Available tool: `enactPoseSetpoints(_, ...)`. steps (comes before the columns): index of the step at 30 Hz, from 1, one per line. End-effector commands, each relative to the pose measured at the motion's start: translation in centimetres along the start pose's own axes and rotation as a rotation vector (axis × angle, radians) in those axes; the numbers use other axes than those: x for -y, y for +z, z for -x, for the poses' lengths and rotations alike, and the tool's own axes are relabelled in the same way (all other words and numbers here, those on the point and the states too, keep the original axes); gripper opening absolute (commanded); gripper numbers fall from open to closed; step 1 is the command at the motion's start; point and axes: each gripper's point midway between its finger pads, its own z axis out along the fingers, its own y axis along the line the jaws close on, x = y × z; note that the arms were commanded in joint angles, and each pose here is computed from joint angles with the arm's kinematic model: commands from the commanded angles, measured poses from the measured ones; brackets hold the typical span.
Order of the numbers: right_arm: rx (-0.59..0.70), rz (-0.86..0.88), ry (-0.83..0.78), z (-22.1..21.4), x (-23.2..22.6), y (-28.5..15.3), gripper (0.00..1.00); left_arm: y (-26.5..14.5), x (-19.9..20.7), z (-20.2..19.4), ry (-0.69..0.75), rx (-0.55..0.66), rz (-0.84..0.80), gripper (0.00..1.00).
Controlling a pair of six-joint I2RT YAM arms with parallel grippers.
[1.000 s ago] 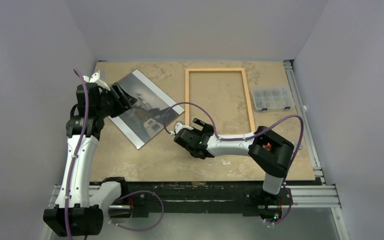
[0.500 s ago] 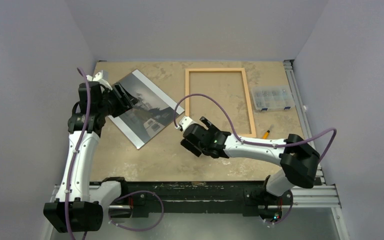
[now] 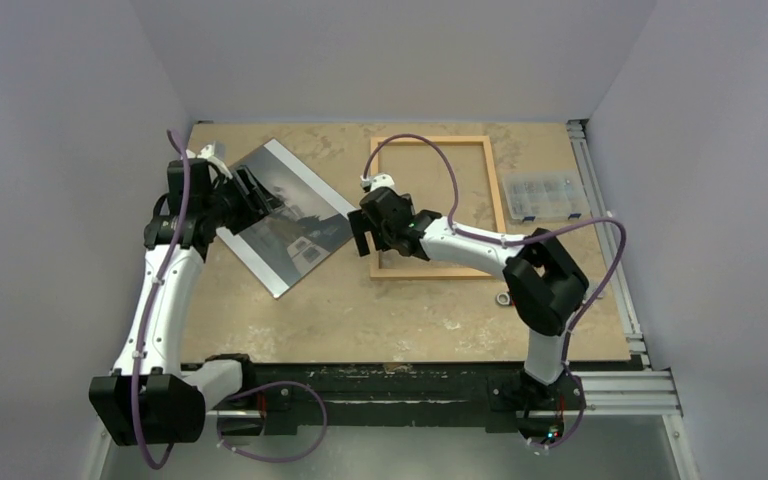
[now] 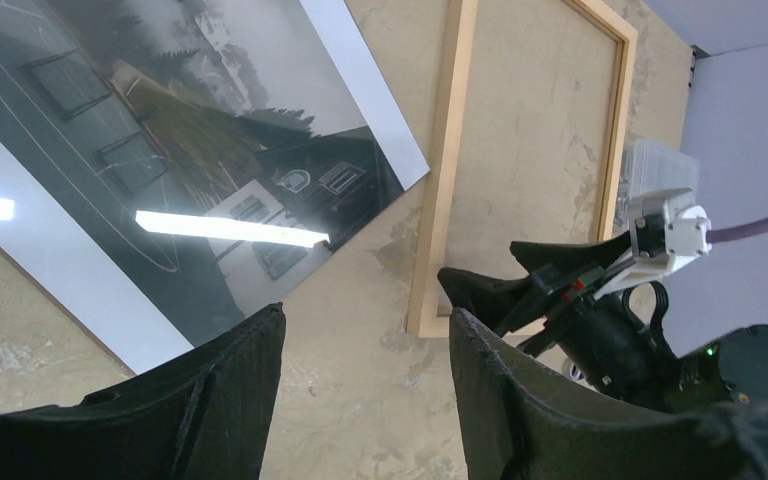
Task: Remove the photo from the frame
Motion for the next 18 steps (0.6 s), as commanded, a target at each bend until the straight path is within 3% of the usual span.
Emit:
enactPoseSetpoints(1, 0.018, 0.021, 0.045, 1.8, -0.9, 0.8, 0.99, 0.5, 0.3, 0.4, 0.006, -0.004, -0.031, 0.59)
enactPoseSetpoints(11, -0.049, -0.170, -0.022, -0.5, 2.4, 4.5, 0.99, 2.7, 0.4, -1.1, -0.042, -0.117, -0.070, 0.59)
enactPoseSetpoints(18, -0.079, -0.186, -0.054, -1.3, 3.4, 4.8, 0.99, 3.6, 0.0, -1.6, -0.060, -0.153, -0.065, 0.59)
